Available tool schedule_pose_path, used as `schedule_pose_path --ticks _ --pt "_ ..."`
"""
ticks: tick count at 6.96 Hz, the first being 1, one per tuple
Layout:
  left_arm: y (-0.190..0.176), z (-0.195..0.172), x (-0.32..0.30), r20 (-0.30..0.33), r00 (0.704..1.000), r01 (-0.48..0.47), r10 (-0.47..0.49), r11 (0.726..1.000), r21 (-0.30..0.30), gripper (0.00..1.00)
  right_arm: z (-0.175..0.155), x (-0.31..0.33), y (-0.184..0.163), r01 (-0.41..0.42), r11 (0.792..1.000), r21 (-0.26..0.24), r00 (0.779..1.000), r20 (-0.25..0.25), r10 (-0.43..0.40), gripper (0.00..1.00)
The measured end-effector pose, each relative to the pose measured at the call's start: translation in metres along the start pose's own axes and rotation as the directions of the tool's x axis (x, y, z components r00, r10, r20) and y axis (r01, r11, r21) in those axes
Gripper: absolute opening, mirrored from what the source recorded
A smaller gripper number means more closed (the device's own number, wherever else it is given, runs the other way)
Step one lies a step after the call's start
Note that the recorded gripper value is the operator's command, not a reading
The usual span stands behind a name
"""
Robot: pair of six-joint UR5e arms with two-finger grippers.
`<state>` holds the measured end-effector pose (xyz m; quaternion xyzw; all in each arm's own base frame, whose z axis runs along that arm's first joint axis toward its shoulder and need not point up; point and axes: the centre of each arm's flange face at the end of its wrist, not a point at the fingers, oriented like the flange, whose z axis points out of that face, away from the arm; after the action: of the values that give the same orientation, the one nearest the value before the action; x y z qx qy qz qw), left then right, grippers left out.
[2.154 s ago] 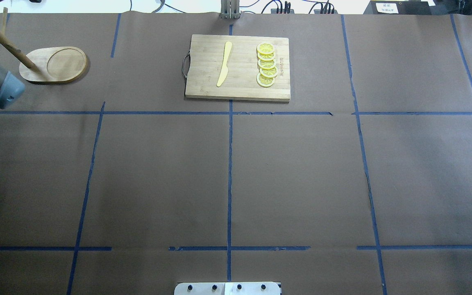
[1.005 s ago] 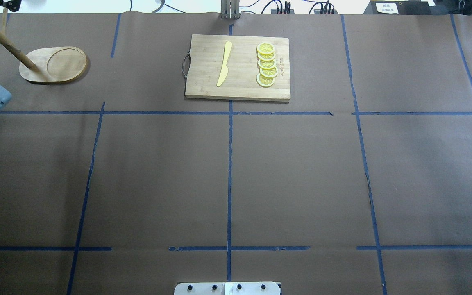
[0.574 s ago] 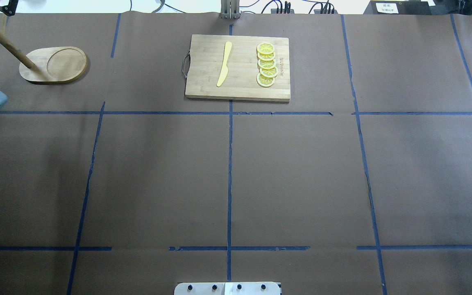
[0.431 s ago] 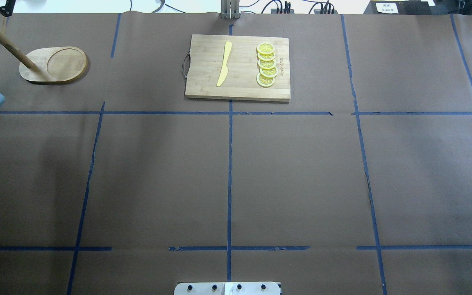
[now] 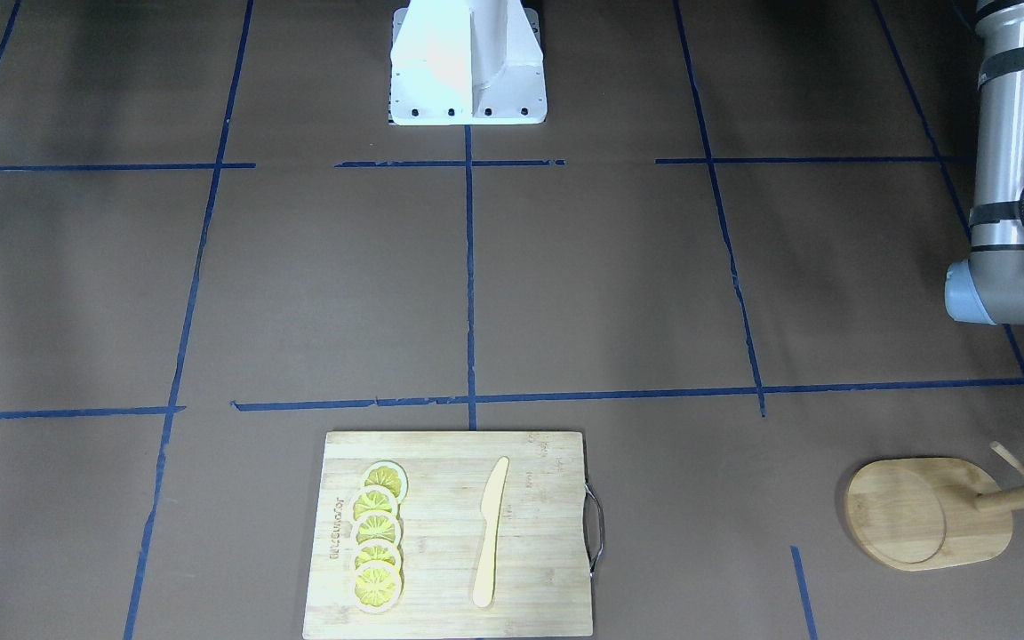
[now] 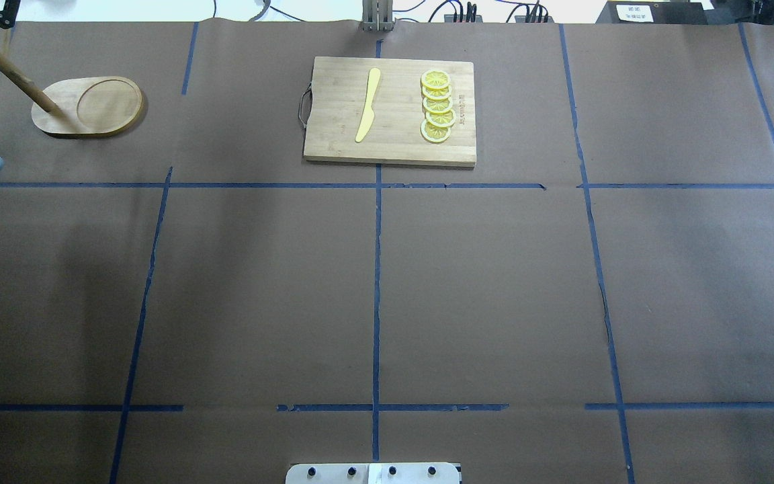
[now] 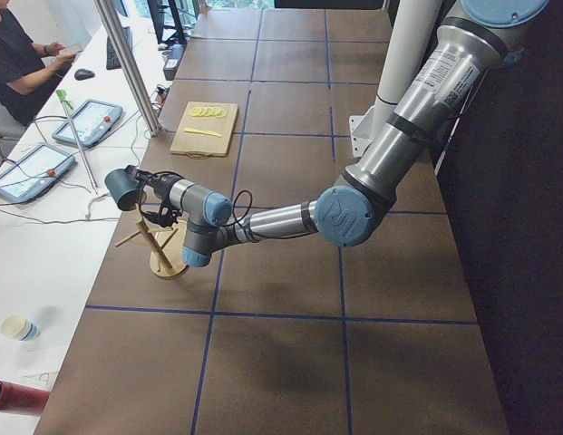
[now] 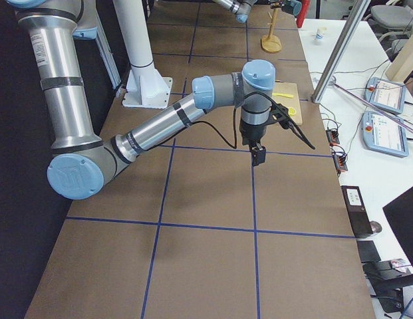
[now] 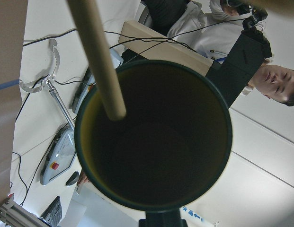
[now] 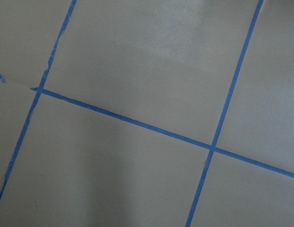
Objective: Hang cup on storage rack
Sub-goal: 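Align the mug handle with a rack peg using the left gripper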
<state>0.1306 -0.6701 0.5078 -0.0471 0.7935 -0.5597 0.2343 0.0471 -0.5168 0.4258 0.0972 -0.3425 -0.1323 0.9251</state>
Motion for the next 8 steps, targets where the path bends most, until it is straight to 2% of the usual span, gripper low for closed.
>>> schedule_pose_path --ticks 3,6,8 --pt "-0.007 -0.015 -0.001 0.026 0.999 0.026 -0.026 1.0 -0.001 0.0 -0.001 0.0 0.0 -0.007 1.0 0.001 1.0 0.0 0.007 1.0" --pt "0.003 -0.038 0.005 0.026 0.998 0.055 -0.054 0.998 -0.04 0.0 0.0 0.0 0.0 -0.018 1.0 0.001 1.0 0.0 0.018 1.0" --pt "0.002 -0.05 0.003 0.033 0.998 0.059 -0.058 0.997 -0.044 0.0 0.0 0.0 0.0 -0.02 1.0 -0.001 1.0 0.0 0.02 1.0"
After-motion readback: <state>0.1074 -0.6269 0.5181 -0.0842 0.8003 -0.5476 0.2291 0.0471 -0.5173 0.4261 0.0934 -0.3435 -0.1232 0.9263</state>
